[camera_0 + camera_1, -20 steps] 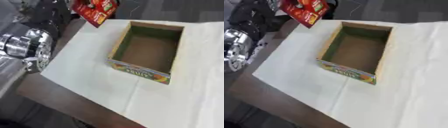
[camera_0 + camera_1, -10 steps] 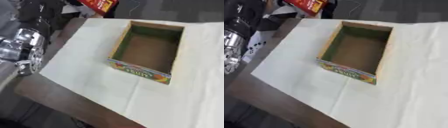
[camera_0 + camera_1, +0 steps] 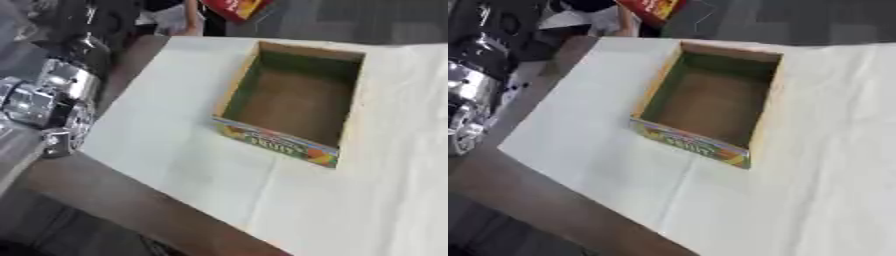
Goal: Pick up objects on the table and place them in the box.
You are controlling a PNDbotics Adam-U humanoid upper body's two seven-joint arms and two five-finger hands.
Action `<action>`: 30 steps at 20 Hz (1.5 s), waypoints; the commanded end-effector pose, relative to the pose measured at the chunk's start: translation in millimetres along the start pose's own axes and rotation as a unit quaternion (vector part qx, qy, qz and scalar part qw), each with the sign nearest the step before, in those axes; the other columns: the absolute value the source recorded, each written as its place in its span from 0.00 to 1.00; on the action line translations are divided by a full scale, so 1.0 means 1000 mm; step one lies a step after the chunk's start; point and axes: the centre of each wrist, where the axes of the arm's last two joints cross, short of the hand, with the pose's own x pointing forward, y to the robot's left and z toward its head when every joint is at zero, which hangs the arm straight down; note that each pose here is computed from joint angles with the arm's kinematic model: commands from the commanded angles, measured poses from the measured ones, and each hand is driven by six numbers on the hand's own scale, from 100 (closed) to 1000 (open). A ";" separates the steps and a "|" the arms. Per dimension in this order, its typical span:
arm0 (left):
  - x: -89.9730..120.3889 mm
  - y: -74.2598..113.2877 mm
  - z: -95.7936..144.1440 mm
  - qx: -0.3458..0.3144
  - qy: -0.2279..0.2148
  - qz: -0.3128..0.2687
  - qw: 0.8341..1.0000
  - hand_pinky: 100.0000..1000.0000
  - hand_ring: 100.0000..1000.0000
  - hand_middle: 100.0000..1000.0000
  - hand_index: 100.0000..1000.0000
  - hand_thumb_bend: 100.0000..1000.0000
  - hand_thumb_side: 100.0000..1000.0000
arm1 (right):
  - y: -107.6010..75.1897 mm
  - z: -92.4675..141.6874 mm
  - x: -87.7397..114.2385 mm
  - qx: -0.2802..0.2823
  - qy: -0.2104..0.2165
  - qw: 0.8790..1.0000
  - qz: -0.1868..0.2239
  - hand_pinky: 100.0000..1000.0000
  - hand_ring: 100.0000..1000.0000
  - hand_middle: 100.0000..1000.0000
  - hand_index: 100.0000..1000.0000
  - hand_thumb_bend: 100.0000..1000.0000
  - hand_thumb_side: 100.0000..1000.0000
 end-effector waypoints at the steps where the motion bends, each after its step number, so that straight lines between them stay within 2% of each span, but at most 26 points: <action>1: 0.014 0.016 -0.005 0.018 -0.034 0.014 0.999 0.00 0.00 0.00 0.06 0.00 0.11 | 0.006 0.003 -0.006 0.006 -0.003 1.000 0.008 0.33 0.46 0.56 0.71 0.00 1.00; 8: 0.028 0.000 -0.008 -0.036 -0.096 0.032 0.994 0.00 0.00 0.00 0.06 0.00 0.12 | 0.005 0.001 -0.012 0.003 -0.002 1.000 0.014 0.33 0.46 0.56 0.71 0.00 1.00; 14: 0.026 0.003 -0.004 -0.118 -0.139 0.013 0.983 0.00 0.04 0.03 0.11 0.00 0.12 | 0.006 0.001 -0.013 0.003 0.001 1.000 0.015 0.33 0.46 0.56 0.71 0.00 1.00; 15: 0.025 0.004 -0.004 -0.125 -0.142 0.013 0.982 0.00 0.09 0.08 0.14 0.00 0.11 | 0.006 0.001 -0.013 0.003 0.001 1.000 0.015 0.33 0.46 0.56 0.71 0.00 1.00; 18: 0.024 0.009 -0.002 -0.146 -0.141 0.001 0.979 0.00 0.11 0.10 0.16 0.00 0.11 | 0.005 0.001 -0.013 0.001 -0.001 1.000 0.014 0.33 0.46 0.56 0.71 0.00 1.00; 19: 0.023 0.010 -0.001 -0.150 -0.139 -0.005 0.979 0.00 0.15 0.12 0.18 0.00 0.10 | 0.005 0.001 -0.012 0.001 -0.002 1.000 0.013 0.33 0.46 0.56 0.71 0.00 1.00; 20: 0.023 0.012 0.000 -0.155 -0.135 -0.016 0.979 0.00 0.14 0.12 0.18 0.00 0.10 | 0.005 0.001 -0.012 0.001 -0.002 1.000 0.013 0.33 0.46 0.56 0.71 0.00 1.00; 23: 0.022 0.016 0.001 -0.171 -0.121 -0.066 0.975 0.00 0.20 0.17 0.22 0.03 0.09 | 0.005 0.001 -0.012 0.000 -0.003 1.000 0.012 0.33 0.46 0.56 0.71 0.00 1.00; 24: 0.022 0.014 0.000 -0.182 -0.120 -0.085 0.972 0.00 0.20 0.17 0.22 0.03 0.09 | 0.005 0.001 -0.012 0.000 -0.003 1.000 0.011 0.33 0.46 0.56 0.71 0.00 1.00; 26: 0.021 0.006 0.000 -0.218 -0.125 -0.114 0.961 0.00 0.26 0.22 0.28 0.05 0.12 | 0.005 0.001 -0.013 -0.001 -0.004 1.000 0.011 0.33 0.46 0.56 0.71 0.00 1.00; 30: 0.015 -0.012 -0.001 -0.282 -0.152 -0.128 0.939 0.00 0.30 0.27 0.32 0.02 0.13 | 0.003 -0.001 -0.015 -0.006 -0.005 1.000 0.011 0.33 0.46 0.56 0.71 0.00 1.00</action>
